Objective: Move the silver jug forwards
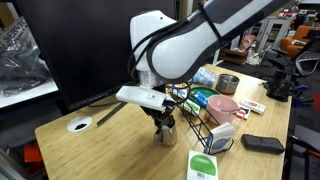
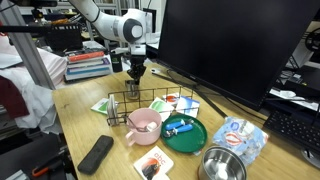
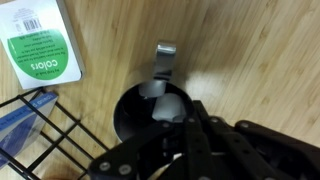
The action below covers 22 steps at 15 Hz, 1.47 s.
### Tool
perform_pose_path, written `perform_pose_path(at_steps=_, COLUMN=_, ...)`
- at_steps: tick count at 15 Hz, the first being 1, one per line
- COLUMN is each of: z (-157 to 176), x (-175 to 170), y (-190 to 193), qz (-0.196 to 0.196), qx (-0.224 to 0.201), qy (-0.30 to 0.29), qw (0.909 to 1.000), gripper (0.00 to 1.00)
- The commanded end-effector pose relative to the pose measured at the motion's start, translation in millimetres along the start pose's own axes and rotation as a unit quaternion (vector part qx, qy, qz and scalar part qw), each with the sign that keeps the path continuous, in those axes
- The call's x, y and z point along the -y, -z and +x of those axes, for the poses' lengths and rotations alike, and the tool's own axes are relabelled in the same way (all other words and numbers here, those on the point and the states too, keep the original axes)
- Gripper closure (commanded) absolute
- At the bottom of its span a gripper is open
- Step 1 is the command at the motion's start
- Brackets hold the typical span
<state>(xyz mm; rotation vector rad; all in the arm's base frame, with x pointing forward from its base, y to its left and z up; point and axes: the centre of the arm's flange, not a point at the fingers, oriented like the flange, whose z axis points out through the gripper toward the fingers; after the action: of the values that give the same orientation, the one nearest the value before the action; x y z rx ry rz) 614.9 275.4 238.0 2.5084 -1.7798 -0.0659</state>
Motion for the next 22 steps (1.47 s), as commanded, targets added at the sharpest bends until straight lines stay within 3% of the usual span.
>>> perform_pose_path(at_steps=1, z=-5.9, x=-15.6, y=19.9, qz=0.008, qx=-0.005, qy=0.036, qw=0.9993, gripper=0.99)
perform_pose_path(at_steps=4, z=-19.4, x=-30.6, y=46.2, qz=0.031, qx=0.007, qy=0.092, qw=0.9953, gripper=0.99)
perform_pose_path(at_steps=7, z=-35.6, x=-52.5, y=76.1, qz=0.045, qx=0.022, qy=0.164, qw=0.9853, gripper=0.99)
perform_pose_path(at_steps=10, z=-52.0, x=-84.5, y=94.3, qz=0.048, qx=0.027, qy=0.243, qw=0.9685, gripper=0.99)
perform_pose_path(at_steps=14, z=-63.0, x=-122.6, y=86.0, qz=0.037, qx=0.038, qy=0.325, qw=0.9441, gripper=0.99)
perform_pose_path(at_steps=19, z=-48.2, x=-158.4, y=80.8, qz=0.066, qx=0.058, qy=0.397, qw=0.9135, gripper=0.99)
perform_pose_path(at_steps=21, z=-31.7, x=-164.5, y=80.8, qz=0.066, qx=0.054, qy=0.398, qw=0.9133, gripper=0.99)
perform_pose_path(at_steps=22, z=-45.7, x=-148.6, y=75.5, qz=0.047, qx=0.05, qy=0.389, qw=0.9187, gripper=0.99)
